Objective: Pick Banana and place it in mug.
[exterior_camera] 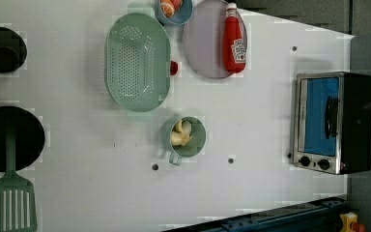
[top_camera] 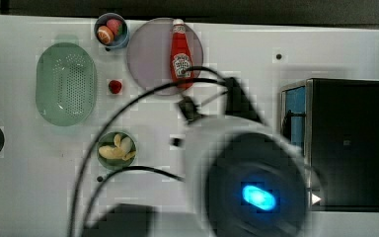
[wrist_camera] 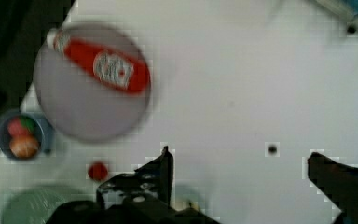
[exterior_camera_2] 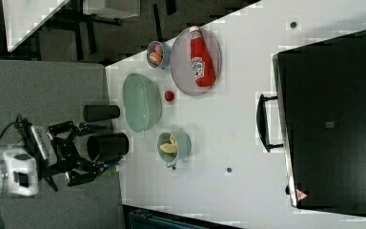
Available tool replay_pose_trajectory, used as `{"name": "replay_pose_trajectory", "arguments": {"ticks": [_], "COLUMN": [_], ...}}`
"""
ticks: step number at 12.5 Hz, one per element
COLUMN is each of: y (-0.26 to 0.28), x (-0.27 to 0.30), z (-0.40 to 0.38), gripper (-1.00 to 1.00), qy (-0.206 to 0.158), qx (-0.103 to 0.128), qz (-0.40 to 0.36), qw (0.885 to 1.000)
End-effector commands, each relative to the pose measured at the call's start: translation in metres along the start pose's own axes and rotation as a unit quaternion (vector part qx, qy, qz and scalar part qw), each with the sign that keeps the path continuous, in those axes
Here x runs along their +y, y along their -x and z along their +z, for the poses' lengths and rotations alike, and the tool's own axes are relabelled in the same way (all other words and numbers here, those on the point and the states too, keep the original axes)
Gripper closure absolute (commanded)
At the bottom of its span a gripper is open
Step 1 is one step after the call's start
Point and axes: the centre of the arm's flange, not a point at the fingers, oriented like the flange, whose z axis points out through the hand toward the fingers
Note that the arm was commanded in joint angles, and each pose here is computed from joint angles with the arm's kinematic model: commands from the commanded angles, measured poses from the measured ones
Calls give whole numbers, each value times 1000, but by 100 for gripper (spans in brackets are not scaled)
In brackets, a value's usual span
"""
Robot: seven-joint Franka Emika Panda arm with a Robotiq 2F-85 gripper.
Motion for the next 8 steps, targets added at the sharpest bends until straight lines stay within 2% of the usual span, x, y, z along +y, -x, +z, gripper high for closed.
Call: {"name": "replay_pose_trajectory", "arguments": {"ticks": [1,3,6,8], "y": [-17,-20,-16,-16], "x": [14,17,23,21], "z": [25,28,35,37], "gripper": [-100,-100,-100,-100], "qy": [30,37,72,73], "qx": [-31,-38,-49,-49], "qz": [-72,-69,-73,-74], "qw": [996,996,994,993]}}
